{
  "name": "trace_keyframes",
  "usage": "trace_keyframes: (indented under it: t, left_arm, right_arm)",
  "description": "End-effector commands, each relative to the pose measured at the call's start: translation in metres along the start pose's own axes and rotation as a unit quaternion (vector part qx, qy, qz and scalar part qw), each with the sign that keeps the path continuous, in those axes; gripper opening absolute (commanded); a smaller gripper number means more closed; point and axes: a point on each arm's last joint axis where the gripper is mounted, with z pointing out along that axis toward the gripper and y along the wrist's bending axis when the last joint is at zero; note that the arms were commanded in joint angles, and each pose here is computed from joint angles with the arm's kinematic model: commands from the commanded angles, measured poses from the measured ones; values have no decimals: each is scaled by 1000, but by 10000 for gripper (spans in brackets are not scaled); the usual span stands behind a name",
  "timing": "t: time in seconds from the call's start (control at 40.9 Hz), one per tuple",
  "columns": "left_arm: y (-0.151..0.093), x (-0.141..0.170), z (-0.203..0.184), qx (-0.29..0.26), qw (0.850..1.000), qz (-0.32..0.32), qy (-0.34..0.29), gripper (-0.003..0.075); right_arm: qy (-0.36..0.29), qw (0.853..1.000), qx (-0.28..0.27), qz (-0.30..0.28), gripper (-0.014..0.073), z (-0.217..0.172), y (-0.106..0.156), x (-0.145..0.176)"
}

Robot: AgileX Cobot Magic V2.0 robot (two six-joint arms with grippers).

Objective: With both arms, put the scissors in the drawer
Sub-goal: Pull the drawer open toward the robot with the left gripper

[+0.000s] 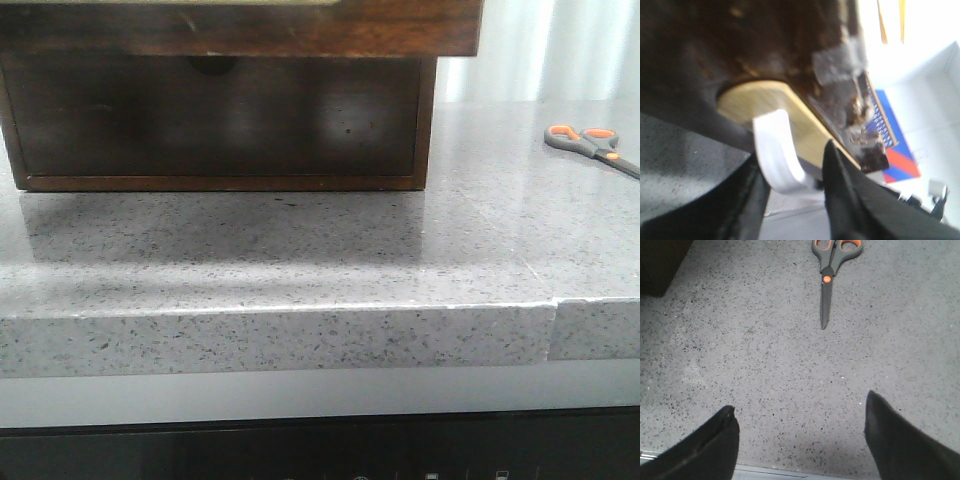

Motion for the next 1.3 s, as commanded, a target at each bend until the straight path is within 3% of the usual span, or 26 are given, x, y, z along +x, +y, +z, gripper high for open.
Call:
trace_keyframes:
  t: [0.0, 0.098, 0.562, 0.807, 0.929, 1.051, 1.271]
  left_arm:
    - [-18, -3, -2, 56, 998, 7, 2, 455]
    - [-17, -2, -2, 50, 999, 14, 7, 525]
    - [4, 10, -4, -66, 992, 75, 78, 526]
    - [-1, 13, -19, -130, 981, 124, 75, 526]
    - [-17, 5, -35, -193, 960, 189, 67, 526]
    - [-41, -6, -56, -257, 930, 258, 38, 526]
    - [-82, -16, -98, -345, 855, 387, -5, 526]
  right_arm:
    - [-48, 999, 9, -2, 550, -6, -3, -14]
    - [-48, 999, 9, -2, 550, -6, -3, -14]
    - [-48, 999, 9, -2, 550, -6, -3, -14]
    - [-48, 999, 9, -2, 550, -6, -3, -14]
    - [-48, 999, 9, -2, 550, -6, -3, -14]
    - [-48, 999, 9, -2, 550, -6, -3, -14]
    - [-48, 999, 9, -2, 550, -6, -3, -14]
